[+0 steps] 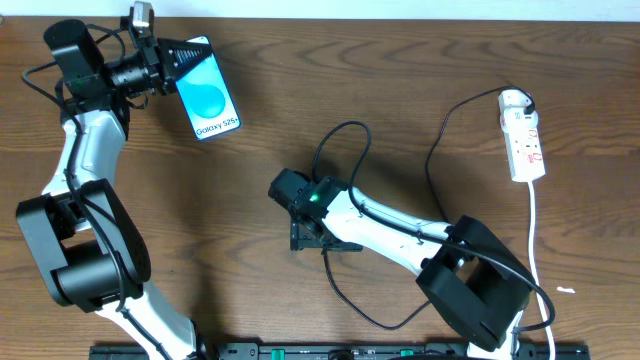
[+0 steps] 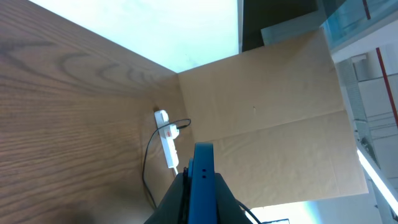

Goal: Plug charger to phone and switch on socket
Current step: 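Lower the right gripper onto the black cable's plug end on the table, then close the right gripper on the cable plug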

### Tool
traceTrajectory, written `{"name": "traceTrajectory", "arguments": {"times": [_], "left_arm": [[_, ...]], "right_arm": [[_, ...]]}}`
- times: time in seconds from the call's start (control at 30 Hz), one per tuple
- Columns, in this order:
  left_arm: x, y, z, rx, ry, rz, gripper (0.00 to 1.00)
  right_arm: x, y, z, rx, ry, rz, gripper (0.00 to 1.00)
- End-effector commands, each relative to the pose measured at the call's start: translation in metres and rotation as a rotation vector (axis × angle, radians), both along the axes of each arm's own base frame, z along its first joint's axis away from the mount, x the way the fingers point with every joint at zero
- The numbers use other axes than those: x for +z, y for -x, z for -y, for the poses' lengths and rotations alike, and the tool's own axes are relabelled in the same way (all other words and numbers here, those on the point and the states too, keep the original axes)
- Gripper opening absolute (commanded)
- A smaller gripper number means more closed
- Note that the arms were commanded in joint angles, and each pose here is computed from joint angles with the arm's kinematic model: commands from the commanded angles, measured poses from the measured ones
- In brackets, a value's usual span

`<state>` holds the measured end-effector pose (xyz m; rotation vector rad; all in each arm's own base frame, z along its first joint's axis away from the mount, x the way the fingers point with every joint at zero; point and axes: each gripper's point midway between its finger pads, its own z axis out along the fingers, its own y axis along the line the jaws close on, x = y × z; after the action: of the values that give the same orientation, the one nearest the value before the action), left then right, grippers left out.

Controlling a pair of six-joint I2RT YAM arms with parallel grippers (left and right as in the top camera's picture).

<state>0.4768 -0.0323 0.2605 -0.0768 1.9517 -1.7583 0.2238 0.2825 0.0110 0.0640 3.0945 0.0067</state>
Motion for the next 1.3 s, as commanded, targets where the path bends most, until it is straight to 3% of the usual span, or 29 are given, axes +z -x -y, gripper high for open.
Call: {"name": "traceTrajectory", "arguments": {"times": [0.0, 0.67, 0.8, 1.03, 1.27], "left_arm": [[0.01, 0.005, 0.002, -0.009, -0.008, 0.031, 0.07], [0.01, 0.004, 0.001, -0.003, -0.009, 0.031, 0.07], [0.01, 0.004, 0.001, -0.002, -0.01, 0.031, 0.07], [0.01, 0.004, 0.001, -0.002, -0.01, 0.031, 0.07], [0.01, 0.004, 0.001, -0.002, -0.01, 0.031, 0.07]], "right_arm": [[0.0, -0.003, -0.005, -0.011, -0.003, 0.007, 0.89], [-0.013, -0.005, 0.0, -0.04, -0.005, -0.045, 0.71], [-0.013, -0.004, 0.0, -0.04, -0.006, -0.045, 0.63], [-0.013, -0.004, 0.0, -0.04, -0.006, -0.045, 0.3], [-0.013, -0.004, 0.0, -0.04, -0.005, -0.046, 0.24]]}}
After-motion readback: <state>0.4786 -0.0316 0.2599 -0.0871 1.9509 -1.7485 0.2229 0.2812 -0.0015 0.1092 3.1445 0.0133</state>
